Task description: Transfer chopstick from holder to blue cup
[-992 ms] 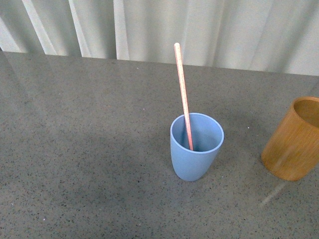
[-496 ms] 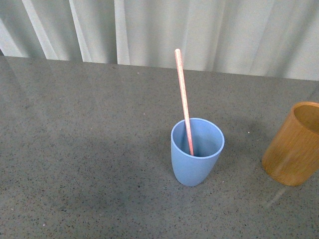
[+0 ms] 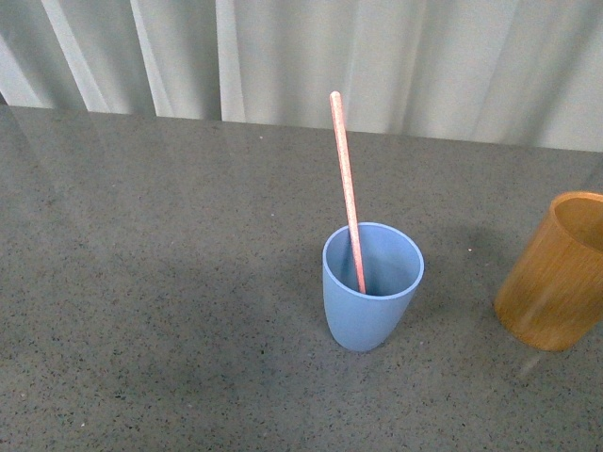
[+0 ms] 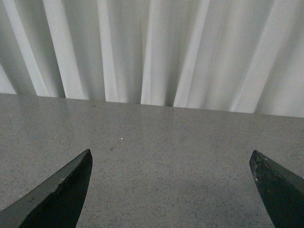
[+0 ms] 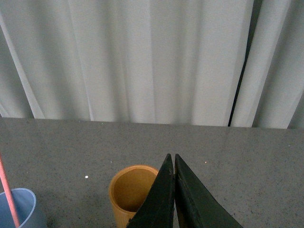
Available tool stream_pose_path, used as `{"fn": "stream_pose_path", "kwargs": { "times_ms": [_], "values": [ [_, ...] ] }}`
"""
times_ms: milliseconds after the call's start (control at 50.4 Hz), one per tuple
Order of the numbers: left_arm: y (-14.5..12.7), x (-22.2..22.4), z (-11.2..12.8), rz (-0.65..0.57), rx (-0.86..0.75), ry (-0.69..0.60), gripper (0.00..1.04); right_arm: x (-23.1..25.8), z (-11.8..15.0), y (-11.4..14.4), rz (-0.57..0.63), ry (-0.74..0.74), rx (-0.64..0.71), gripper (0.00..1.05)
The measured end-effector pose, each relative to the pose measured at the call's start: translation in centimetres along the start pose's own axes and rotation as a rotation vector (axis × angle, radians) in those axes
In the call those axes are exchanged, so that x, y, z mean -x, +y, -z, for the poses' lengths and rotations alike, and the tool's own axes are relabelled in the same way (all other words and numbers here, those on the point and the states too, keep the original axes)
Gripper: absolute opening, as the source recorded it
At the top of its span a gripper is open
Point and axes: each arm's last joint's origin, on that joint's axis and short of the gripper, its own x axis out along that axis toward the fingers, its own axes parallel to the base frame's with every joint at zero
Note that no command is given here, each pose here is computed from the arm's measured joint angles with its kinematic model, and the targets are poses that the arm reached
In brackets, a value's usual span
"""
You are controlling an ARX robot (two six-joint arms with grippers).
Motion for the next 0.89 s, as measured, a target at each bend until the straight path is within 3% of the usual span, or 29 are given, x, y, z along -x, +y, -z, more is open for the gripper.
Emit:
{"fn": "stream_pose_path", "kwargs": {
  "times_ms": [892],
  "values": [
    [0.0,0.0,0.0,0.0,0.0,0.0,0.98,2.3,0.3,0.0,0.0,-0.032,0.0,0.01]
  ]
}}
